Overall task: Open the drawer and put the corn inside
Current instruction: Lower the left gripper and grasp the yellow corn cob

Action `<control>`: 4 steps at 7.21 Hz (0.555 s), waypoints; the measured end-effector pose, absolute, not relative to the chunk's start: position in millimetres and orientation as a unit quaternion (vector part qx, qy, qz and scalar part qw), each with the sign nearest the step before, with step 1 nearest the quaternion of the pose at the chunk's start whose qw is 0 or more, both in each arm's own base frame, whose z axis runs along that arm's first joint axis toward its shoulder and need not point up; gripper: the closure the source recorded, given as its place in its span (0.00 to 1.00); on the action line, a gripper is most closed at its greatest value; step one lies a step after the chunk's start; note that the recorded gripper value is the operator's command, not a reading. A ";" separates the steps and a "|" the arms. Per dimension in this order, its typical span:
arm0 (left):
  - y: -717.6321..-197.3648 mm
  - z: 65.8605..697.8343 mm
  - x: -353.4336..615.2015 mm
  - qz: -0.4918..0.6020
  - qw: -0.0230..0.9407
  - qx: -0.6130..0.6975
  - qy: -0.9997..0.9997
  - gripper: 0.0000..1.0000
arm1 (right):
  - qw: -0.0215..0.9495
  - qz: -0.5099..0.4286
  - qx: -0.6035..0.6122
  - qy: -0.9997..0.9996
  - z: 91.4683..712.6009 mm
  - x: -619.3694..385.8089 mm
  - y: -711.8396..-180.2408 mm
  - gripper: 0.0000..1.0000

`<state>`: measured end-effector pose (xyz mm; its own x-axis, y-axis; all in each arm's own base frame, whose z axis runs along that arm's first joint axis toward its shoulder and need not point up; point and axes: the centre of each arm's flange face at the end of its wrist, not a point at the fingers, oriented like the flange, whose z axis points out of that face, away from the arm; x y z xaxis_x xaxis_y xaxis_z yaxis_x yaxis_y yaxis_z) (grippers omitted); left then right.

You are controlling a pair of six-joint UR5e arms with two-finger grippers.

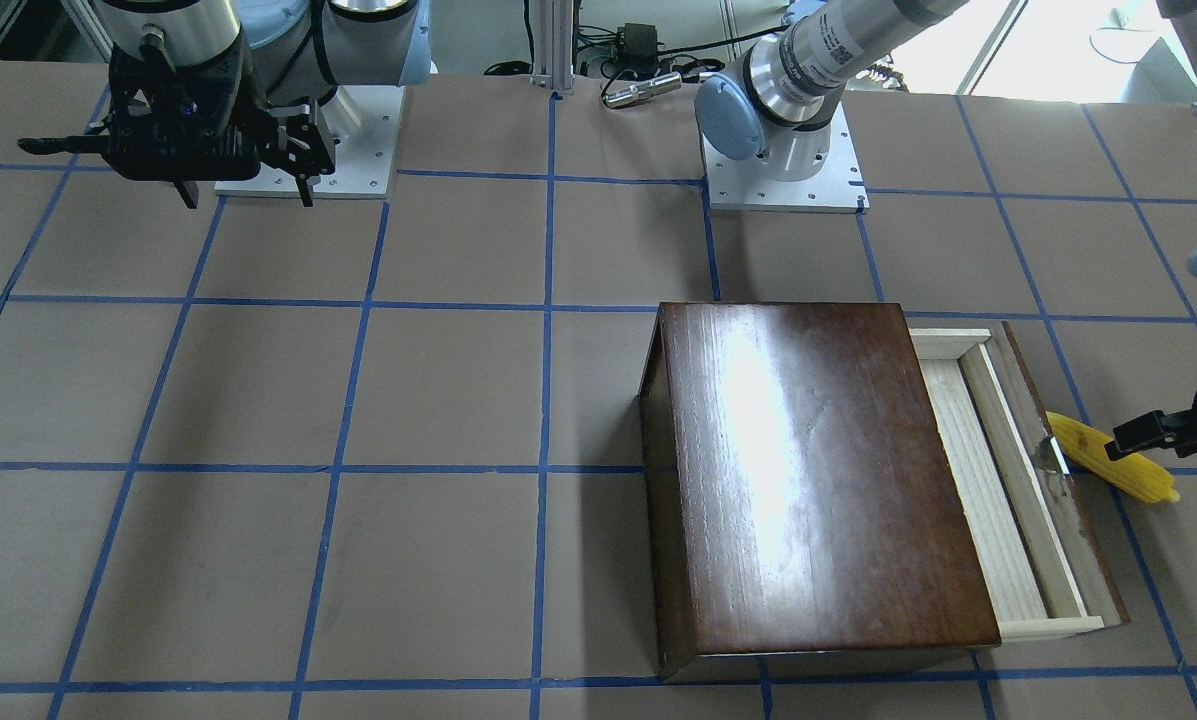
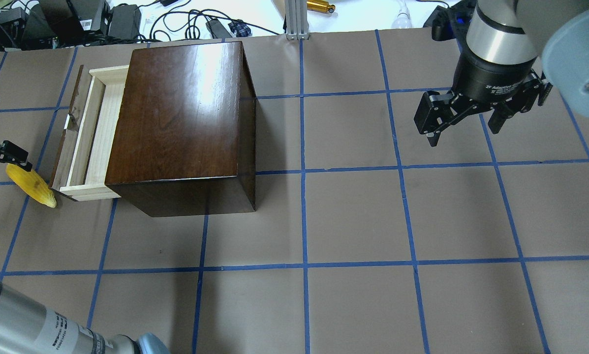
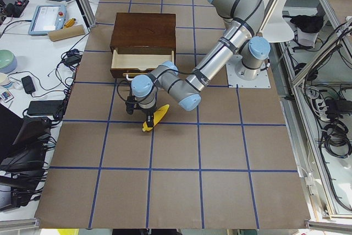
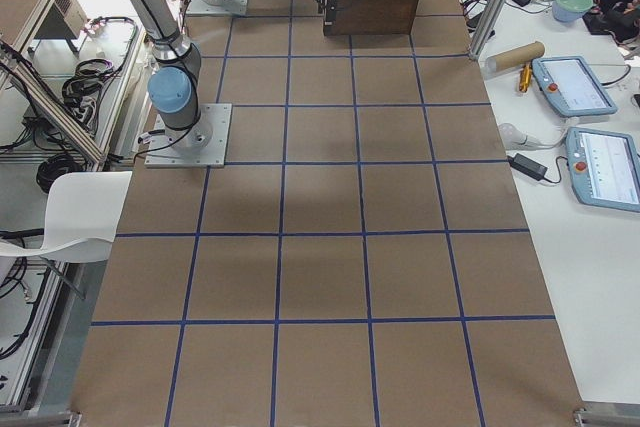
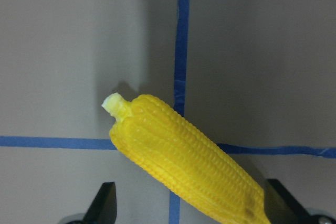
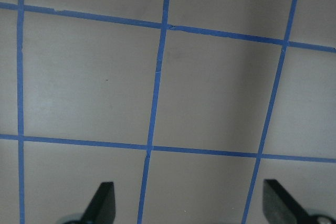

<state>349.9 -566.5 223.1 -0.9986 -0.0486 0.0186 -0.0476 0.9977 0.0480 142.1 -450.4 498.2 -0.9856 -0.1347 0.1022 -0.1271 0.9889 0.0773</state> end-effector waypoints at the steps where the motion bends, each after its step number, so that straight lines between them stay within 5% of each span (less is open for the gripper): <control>1: -567.9 212.8 351.3 -0.027 0.012 0.024 -0.999 0.00 | 0.054 -0.035 0.066 -0.996 498.1 142.1 -450.4 0.00; 4: -570.5 186.9 354.2 -0.034 0.016 0.022 -0.999 0.00 | 0.054 -0.035 0.066 -0.996 498.1 142.1 -450.5 0.00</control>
